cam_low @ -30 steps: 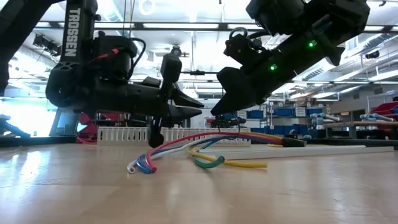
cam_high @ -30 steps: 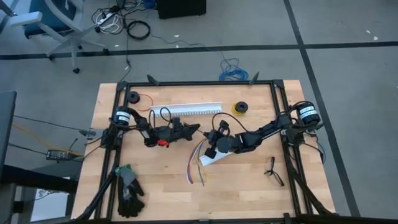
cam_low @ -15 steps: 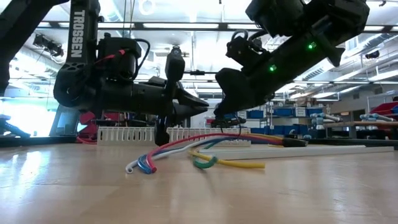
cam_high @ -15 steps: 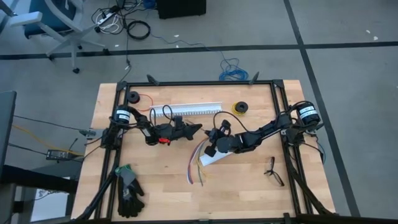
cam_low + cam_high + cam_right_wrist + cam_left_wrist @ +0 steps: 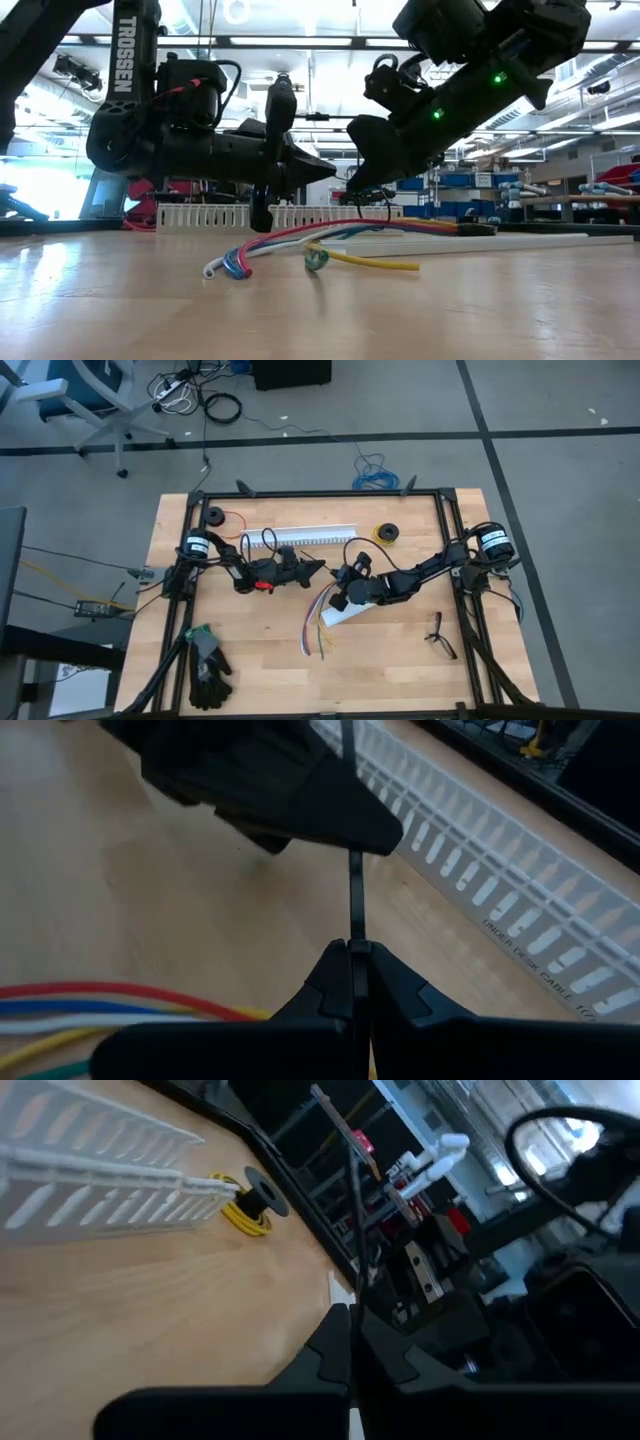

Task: Ziptie cables
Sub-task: Wrap the cables together using the black zip tie

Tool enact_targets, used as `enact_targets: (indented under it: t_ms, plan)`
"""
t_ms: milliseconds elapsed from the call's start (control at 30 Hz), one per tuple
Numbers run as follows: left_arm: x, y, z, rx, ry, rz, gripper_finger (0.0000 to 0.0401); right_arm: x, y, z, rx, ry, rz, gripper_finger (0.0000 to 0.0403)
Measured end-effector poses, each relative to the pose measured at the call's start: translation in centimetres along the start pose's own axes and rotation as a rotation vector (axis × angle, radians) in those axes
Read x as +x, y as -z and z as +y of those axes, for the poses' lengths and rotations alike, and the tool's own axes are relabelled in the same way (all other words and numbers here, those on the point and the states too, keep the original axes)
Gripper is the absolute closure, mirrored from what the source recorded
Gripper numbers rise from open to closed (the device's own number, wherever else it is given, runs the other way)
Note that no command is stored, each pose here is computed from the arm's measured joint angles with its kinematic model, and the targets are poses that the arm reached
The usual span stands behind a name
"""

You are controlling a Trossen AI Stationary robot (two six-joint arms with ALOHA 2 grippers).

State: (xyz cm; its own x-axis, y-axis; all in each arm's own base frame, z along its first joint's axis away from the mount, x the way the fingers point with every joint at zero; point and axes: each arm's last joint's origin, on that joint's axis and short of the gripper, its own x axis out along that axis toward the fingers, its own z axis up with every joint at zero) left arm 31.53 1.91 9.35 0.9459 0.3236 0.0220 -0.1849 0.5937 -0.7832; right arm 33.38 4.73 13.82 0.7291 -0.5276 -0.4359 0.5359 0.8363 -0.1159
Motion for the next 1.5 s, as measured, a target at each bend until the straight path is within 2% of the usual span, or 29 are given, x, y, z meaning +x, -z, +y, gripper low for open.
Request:
enact_targets:
  t_ms: [233,500,733,867,1000,1367,1500]
  plan:
    - [0.3,-0.7,0.4,0.063,0.055,0.042,0.0398,0.1,0.3,0.1,-0.03,-0.088,0.056,0.0364]
    - [0.6,-1.6,1.0,0.152,0.133,0.11,0.04,0.3,0.4,0.1,-0.024,-0.24,0.117,0.0315]
    - [0.7,-2.4,1.6,0.232,0.188,0.156,0.04,0.5,0.1,-0.2,-0.003,-0.245,0.106,0.0294]
    - [0.8,-2.5,1.7,0.262,0.183,0.152,0.04,0.4,-0.3,-0.6,0.009,-0.168,0.08,0.0299]
    - [0.8,-2.6,1.6,0.301,0.152,0.174,0.0401,0.0,-0.7,-1.0,0.003,-0.104,0.059,0.0307]
    - [0.2,-5.0,-1.5,0.552,-0.063,0.219,0.0401,-0.3,-1.1,-1.7,-0.089,-0.076,0.076,0.0316]
    - [0.4,-5.2,-2.5,0.595,-0.092,0.214,0.0401,0.0,-1.5,-1.8,-0.106,-0.08,0.045,0.0317]
